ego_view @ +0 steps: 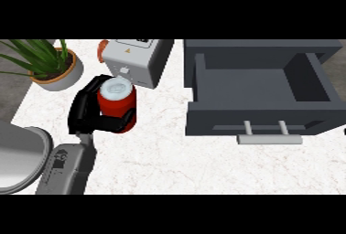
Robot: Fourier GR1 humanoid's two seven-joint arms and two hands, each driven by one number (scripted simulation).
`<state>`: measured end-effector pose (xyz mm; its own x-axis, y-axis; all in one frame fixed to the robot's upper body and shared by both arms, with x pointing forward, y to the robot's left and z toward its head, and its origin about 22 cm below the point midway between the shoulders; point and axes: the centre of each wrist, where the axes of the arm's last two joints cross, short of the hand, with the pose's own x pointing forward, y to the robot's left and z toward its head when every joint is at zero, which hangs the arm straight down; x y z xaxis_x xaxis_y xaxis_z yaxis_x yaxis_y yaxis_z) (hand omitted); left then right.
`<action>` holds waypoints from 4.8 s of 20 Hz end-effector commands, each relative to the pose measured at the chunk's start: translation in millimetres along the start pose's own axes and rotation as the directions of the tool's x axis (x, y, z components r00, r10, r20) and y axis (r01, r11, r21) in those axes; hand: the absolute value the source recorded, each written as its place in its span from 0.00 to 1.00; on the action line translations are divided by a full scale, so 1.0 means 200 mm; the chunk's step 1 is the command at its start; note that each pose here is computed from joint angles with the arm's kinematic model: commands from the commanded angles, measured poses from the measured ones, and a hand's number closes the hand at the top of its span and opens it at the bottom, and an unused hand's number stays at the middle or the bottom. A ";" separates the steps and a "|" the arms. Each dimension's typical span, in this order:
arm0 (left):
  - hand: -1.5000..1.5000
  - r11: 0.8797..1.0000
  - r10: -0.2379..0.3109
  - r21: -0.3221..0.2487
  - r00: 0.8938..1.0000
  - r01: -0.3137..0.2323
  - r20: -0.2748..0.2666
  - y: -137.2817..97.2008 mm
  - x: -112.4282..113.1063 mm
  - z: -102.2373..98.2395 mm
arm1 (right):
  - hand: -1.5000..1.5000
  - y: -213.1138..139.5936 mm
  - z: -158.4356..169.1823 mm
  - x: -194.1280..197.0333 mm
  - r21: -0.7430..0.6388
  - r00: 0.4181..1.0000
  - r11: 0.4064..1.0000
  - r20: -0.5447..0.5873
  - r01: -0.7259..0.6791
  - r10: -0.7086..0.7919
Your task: Pick up the can, place it into the drawer and close the drawer
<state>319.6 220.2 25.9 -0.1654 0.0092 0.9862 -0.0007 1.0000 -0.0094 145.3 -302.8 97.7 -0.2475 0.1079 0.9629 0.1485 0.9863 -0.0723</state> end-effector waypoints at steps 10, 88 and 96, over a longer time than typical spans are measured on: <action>1.00 0.995 -0.041 -0.094 0.998 0.045 0.043 -0.51 0.53 -0.26 | 0.00 0.03 0.07 0.08 0.001 1.000 1.000 0.007 -0.004 0.004; 0.00 0.945 -0.322 0.080 0.946 0.318 0.044 -1.12 0.56 -0.65 | 0.00 0.08 -0.21 0.09 0.076 0.990 0.995 0.123 -0.071 0.061; 0.00 0.964 -0.252 0.092 0.967 0.249 0.021 -1.13 0.55 -0.63 | 0.00 0.09 -0.19 0.19 0.111 0.919 0.936 0.262 -0.333 0.296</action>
<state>428.1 -4.4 161.7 -0.1869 -0.2678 0.9452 -0.1285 0.9605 0.2468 176.7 -288.7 137.2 -0.4013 0.3494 0.8467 0.1168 0.9364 -0.3310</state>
